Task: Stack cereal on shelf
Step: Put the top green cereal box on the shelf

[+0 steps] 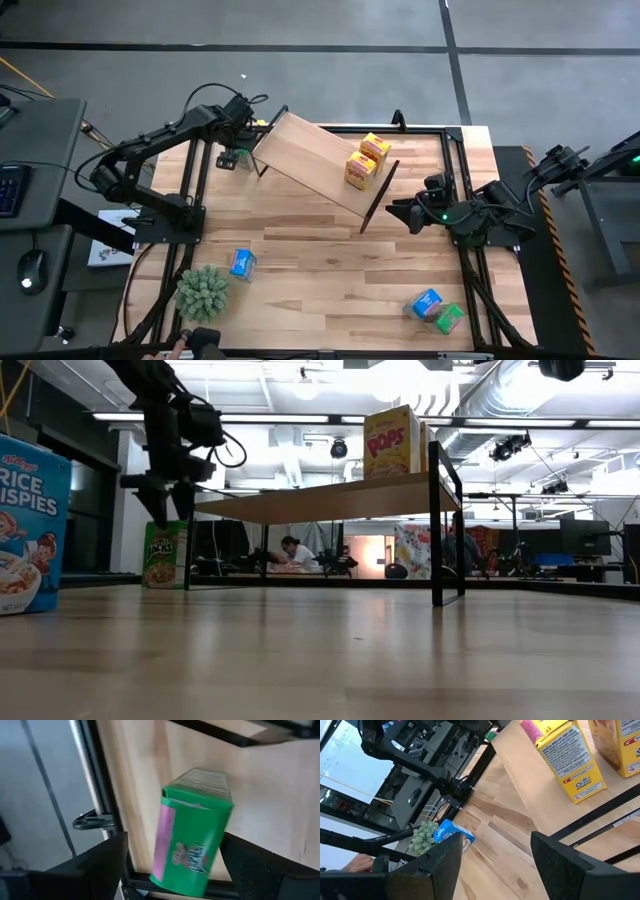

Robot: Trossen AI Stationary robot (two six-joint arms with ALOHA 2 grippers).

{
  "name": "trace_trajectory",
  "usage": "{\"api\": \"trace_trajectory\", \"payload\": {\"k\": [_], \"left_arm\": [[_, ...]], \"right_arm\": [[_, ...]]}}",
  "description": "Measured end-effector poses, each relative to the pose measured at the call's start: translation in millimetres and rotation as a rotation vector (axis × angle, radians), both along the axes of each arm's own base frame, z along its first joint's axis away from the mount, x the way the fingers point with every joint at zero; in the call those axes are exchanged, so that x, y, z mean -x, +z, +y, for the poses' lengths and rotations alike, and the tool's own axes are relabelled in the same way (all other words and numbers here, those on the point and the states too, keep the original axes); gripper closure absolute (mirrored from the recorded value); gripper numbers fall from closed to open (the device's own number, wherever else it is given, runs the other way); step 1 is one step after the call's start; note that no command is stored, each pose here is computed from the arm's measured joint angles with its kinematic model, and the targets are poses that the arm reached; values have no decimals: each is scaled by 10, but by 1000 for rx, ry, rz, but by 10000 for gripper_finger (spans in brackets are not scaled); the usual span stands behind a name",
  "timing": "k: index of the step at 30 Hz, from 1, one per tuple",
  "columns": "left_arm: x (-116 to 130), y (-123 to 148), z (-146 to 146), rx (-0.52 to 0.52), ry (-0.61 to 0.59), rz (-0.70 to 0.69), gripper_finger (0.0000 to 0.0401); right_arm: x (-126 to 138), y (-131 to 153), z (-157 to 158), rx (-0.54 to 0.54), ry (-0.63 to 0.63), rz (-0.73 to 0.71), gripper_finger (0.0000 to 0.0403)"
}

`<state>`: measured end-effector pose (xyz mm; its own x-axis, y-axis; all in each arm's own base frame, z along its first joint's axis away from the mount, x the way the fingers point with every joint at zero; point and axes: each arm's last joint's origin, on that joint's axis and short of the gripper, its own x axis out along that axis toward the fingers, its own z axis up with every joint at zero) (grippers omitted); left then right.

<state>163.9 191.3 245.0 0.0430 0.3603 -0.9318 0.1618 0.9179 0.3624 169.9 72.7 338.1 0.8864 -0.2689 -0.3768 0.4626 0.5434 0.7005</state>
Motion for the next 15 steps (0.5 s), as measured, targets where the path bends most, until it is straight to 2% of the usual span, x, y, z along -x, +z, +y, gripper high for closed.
{"api": "trace_trajectory", "payload": {"k": [9, 15], "left_arm": [[-43, -135, 27, 89, 9, 16, 98], [-96, -208, 69, 95, 50, 14, 100]], "right_arm": [[-3, 6, 2, -6, -1, -7, 174], [-12, 25, 7, -15, 0, -27, 174]]}}
